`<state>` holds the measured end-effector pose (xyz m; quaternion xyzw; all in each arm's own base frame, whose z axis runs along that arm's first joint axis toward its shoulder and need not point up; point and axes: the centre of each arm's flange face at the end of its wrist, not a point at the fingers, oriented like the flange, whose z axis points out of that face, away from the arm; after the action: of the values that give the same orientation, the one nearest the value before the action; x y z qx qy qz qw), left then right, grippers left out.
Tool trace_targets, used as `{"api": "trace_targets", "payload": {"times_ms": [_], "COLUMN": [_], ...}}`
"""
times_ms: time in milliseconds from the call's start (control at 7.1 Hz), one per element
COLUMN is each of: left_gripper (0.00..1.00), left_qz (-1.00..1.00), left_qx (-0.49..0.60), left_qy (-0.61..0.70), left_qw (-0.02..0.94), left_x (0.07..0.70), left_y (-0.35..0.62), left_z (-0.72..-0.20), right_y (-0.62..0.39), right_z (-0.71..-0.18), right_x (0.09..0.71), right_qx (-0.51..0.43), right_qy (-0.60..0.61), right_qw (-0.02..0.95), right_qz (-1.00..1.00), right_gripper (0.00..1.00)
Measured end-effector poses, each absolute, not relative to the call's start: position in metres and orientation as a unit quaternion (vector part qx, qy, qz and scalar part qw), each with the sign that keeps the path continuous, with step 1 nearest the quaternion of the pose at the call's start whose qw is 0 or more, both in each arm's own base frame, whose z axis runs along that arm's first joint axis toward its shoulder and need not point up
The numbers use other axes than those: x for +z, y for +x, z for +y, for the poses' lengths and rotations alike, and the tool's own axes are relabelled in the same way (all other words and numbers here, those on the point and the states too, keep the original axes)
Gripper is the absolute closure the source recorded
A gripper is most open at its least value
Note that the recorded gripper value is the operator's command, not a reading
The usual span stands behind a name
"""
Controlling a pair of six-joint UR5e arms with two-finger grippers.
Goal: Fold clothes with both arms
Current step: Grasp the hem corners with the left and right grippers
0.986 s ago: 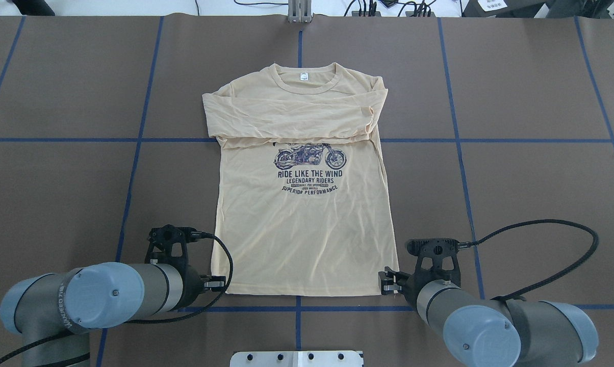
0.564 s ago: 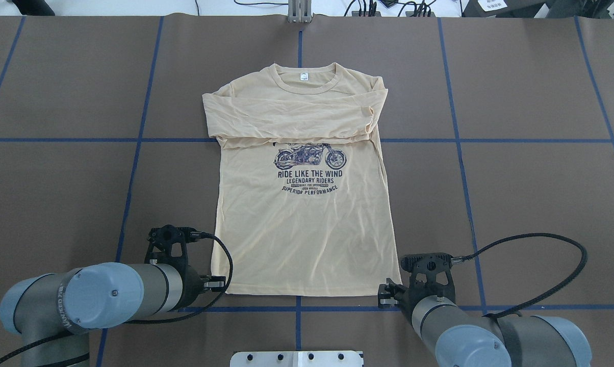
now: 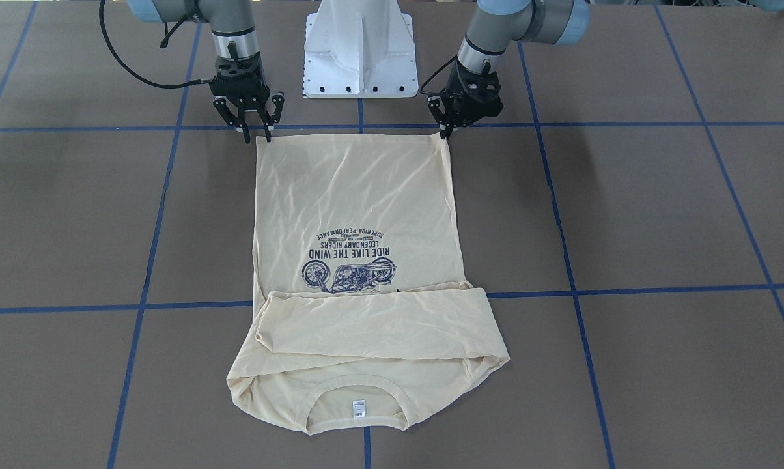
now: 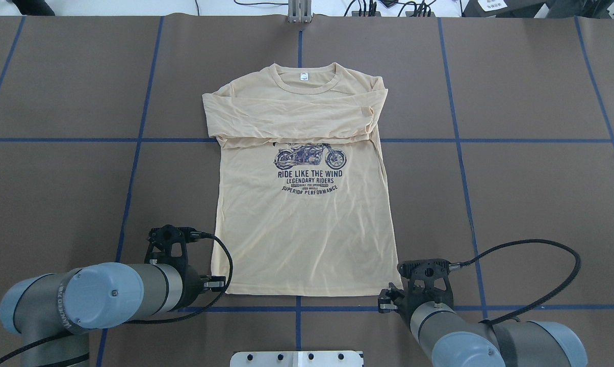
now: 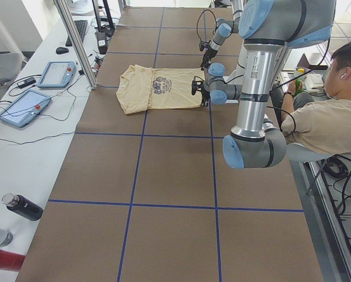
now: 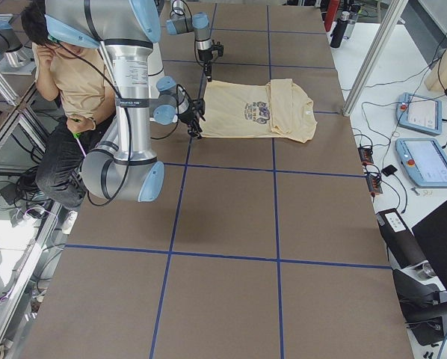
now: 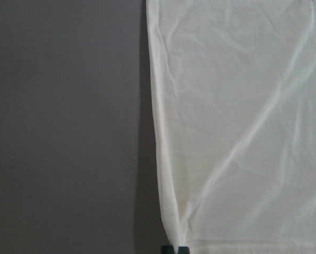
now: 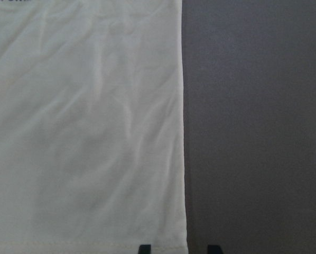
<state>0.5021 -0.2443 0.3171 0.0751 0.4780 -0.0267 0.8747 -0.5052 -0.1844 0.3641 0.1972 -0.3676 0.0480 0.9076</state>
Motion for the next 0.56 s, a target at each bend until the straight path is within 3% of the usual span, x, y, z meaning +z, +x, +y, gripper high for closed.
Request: {"api": "trace_targets", "payload": {"times_ms": [564], "left_gripper": [1.0], "left_qz": [0.48], "left_qx": [-0.027], "left_qy": [0.075], "left_qw": [0.874], "left_x": [0.3149], "left_y": [0.5013], "left_z": [-0.2443], "right_y": [-0.507], "right_z": [-0.1842], "right_x": [0.361], "right_qx": [0.054], "right_qy": [0.195], "right_qw": [0.906], "right_qz": [-0.372], "right_gripper": [0.86]}}
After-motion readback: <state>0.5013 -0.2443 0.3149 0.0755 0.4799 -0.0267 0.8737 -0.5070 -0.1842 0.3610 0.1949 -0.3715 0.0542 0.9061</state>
